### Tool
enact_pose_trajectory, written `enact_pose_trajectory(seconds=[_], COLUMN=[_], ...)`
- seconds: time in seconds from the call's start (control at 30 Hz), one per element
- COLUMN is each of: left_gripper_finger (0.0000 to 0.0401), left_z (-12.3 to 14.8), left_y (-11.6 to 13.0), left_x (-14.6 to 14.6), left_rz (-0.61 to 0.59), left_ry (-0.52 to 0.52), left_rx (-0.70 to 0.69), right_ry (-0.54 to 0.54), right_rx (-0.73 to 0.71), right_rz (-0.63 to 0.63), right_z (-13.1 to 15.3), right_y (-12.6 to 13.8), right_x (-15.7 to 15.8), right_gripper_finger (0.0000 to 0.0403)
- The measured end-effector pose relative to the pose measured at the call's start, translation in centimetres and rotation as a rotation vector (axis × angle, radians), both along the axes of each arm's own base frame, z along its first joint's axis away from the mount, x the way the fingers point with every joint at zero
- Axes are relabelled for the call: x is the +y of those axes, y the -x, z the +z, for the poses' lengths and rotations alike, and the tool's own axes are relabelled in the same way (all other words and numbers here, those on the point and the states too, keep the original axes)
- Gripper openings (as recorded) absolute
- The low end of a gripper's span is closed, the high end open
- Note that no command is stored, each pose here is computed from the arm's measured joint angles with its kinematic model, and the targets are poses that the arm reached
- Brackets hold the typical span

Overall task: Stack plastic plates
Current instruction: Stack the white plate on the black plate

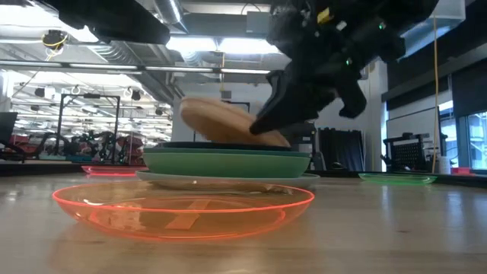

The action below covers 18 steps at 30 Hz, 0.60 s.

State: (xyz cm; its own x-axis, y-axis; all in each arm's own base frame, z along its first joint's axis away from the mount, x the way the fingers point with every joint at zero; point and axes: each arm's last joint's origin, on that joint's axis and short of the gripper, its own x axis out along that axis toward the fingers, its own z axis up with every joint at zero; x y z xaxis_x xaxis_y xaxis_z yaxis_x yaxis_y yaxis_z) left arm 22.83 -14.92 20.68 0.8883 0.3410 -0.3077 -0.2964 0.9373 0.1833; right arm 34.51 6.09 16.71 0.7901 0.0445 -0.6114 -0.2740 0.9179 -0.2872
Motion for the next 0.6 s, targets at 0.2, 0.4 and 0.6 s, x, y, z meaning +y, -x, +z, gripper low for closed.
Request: enact_pose_trajectory(seconds=[0.2, 0.4, 0.6], left_gripper_finger=[0.0094, 0.0094, 0.0094], left_z=[0.01, 0.00, 0.00], left_y=[-0.21, -0.36, -0.36], left_x=[0.34, 0.54, 0.53], left_rz=[0.018, 0.027, 0.024], left_ry=[0.003, 0.024, 0.028], left_rx=[-0.003, -0.008, -0.007], right_ry=[-0.040, -0.046, -0.028], right_rx=[0.014, 0.018, 0.021], right_rz=[-0.039, -0.043, -0.046], right_z=[-0.59, -0.62, -0.20], right_y=[-0.16, -0.14, -0.04], right_x=[0.00, 0.01, -0.04], right_gripper_finger=[0.0005, 0.0024, 0.0090])
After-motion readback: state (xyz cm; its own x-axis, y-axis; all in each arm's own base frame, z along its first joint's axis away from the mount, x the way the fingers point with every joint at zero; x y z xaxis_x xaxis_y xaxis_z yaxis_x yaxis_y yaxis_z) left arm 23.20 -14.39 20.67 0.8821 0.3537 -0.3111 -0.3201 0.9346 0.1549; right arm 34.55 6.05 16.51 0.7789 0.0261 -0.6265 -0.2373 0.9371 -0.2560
